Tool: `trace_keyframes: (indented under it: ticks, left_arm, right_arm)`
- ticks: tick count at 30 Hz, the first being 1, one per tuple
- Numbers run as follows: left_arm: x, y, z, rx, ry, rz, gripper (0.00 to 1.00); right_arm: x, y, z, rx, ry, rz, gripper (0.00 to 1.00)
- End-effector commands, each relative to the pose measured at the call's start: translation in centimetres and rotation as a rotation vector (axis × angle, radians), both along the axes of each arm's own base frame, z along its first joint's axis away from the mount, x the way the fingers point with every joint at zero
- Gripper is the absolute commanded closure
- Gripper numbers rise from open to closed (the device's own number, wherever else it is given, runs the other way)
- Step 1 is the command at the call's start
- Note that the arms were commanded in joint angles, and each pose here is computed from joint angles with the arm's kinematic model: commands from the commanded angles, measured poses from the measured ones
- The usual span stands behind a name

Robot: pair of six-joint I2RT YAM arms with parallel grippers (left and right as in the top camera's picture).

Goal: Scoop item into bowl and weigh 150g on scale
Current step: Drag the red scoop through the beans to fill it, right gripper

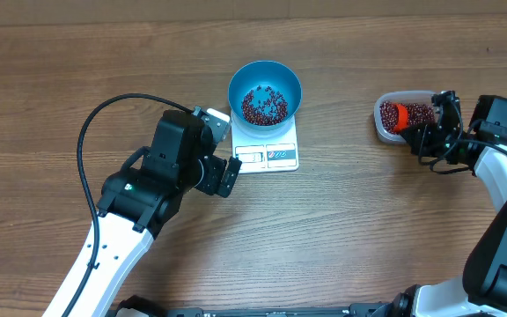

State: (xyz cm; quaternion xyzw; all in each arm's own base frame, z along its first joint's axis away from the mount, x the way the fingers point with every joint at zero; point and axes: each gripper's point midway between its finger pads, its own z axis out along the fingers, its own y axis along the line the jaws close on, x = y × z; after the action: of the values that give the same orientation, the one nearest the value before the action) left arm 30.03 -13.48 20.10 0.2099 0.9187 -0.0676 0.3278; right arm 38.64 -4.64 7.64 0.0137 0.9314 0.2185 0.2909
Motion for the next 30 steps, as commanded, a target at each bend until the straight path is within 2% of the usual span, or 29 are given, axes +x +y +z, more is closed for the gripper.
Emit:
trace_keyframes:
  ticks: [1,30]
  left_arm:
    - [0.1,0.1,-0.3,0.005,0.005,0.011,0.00]
    - [0.1,0.1,-0.3,0.005,0.005,0.011,0.01]
  right_arm:
    - [-0.7,-0.1,-0.8,0.068,0.032,-0.024,0.96]
    - [-0.7,-0.4,-3.0,0.295,0.125,-0.144,0.96]
